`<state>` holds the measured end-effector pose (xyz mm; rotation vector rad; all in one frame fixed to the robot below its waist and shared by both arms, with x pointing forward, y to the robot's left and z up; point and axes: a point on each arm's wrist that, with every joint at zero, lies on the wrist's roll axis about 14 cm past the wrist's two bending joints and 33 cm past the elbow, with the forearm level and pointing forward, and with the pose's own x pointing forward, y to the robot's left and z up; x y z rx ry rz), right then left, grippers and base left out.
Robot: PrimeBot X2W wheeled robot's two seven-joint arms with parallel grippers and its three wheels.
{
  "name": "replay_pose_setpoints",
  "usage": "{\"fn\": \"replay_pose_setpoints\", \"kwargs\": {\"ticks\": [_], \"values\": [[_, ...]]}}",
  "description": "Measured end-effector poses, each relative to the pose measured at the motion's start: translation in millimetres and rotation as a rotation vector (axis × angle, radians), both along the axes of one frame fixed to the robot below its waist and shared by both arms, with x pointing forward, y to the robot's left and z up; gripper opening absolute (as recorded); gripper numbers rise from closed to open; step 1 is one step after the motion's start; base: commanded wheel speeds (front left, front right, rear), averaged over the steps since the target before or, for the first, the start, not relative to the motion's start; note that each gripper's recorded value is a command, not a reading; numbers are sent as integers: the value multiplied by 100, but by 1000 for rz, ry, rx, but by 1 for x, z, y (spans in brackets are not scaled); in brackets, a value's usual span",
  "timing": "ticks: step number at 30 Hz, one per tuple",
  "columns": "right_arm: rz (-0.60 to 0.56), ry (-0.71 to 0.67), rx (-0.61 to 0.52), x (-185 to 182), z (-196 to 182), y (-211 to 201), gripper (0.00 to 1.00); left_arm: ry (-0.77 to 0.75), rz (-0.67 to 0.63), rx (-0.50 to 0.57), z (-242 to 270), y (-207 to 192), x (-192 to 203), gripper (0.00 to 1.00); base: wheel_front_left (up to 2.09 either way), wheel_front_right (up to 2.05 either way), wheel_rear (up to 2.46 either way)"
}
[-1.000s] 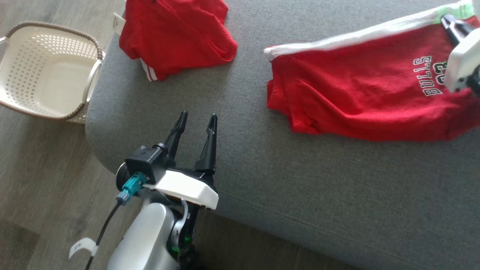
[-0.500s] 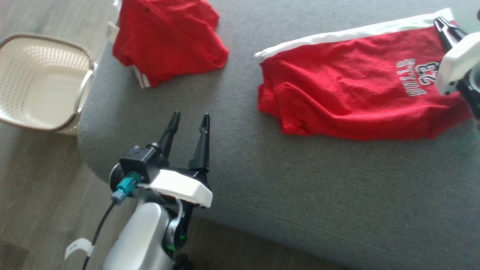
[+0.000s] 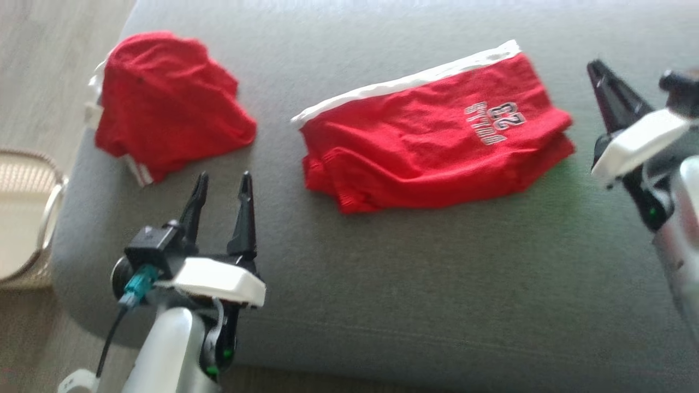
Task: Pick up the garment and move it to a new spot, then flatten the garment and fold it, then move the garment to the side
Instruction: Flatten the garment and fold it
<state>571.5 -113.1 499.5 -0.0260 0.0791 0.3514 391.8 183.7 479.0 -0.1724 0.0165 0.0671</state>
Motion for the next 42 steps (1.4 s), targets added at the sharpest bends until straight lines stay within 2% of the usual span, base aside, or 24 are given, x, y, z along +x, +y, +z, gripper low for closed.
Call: {"fn": "replay_pose_setpoints", "kwargs": {"ticks": [8, 9, 10, 17, 24, 30, 36, 42], "values": [[-119, -73, 45, -63, 9, -50, 0, -38, -64, -4, 11, -20, -3, 100, 0, 0, 0], [-138, -79, 58, -71, 8, -54, 27, -38, -73, -7, 11, -23, -4, 100, 0, 0, 0], [-158, -81, 68, -80, 7, -58, 100, -38, -81, -9, 11, -26, -5, 100, 0, 0, 0], [-246, -31, 108, -133, -20, -67, 100, 9, -101, -27, -5, -33, -17, 100, 0, 0, 0], [-266, -9, 143, -141, -21, -62, 100, 29, -105, -37, -11, -36, -22, 100, 0, 0, 0], [-324, 124, 379, -135, -36, -57, 100, 43, -105, -35, -16, -36, -25, 100, 0, 0, 0], [-313, 299, 539, -115, -59, -38, 100, 69, -85, -31, -23, -30, -28, 100, 0, 0, 0], [-335, 499, 746, -93, -93, -16, 100, 82, -47, -18, -26, -18, -27, 100, 0, 0, 0]]}}
